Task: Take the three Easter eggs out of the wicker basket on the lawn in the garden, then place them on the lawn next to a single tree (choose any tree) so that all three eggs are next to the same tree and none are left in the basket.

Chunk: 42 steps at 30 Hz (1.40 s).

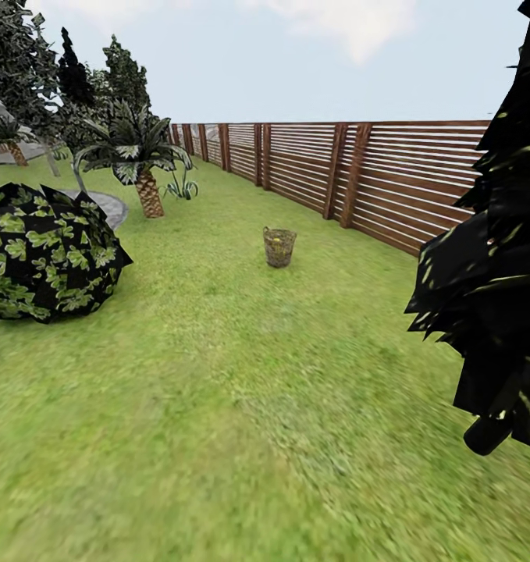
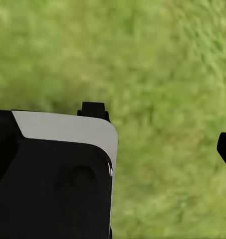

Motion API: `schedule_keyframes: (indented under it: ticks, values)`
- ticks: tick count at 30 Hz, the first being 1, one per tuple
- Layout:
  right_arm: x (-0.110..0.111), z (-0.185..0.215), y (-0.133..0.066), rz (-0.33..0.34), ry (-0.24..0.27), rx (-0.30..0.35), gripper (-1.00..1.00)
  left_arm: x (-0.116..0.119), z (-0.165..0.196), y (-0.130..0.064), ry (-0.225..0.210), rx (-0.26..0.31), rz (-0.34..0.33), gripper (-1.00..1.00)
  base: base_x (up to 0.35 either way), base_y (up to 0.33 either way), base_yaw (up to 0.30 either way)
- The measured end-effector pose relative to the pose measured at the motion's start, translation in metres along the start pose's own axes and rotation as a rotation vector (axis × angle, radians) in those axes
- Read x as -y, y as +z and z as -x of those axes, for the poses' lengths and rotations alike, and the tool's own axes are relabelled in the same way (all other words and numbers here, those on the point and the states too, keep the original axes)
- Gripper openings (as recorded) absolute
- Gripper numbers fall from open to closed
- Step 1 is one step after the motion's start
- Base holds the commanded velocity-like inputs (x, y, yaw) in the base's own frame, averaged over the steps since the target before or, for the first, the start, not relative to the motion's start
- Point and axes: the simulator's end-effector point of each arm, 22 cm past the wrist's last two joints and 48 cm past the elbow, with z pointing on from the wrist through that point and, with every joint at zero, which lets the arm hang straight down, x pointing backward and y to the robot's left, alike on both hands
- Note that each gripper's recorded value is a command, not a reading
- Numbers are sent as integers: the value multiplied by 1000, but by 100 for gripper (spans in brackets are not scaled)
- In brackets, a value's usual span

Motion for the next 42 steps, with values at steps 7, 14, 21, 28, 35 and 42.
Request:
schedule_keyframes:
  ticks: [7, 14, 21, 28, 35, 42]
  values:
    - [1, 5, -1, -1, 1, 11, 100, 2, 4, -2, 1, 11, -5, 100, 0, 0, 0]
    - [1, 8, -2, -2, 2, 21, 100, 3, 7, -3, 1, 19, -8, 100, 0, 0, 0]
    - [1, 9, -2, -2, 1, 21, 100, 3, 7, -3, 1, 19, -8, 100, 16, 0, 0]
    - [1, 8, -2, -2, -1, 22, 100, 2, 8, -3, 1, 21, -8, 100, 256, 0, 0]
    - [1, 8, -2, -2, -1, 21, 100, 2, 8, -3, 1, 21, -7, 100, 320, 0, 0]
    - [1, 8, -2, -2, 0, 22, 100, 2, 8, -3, 1, 21, -7, 100, 323, 0, 0]
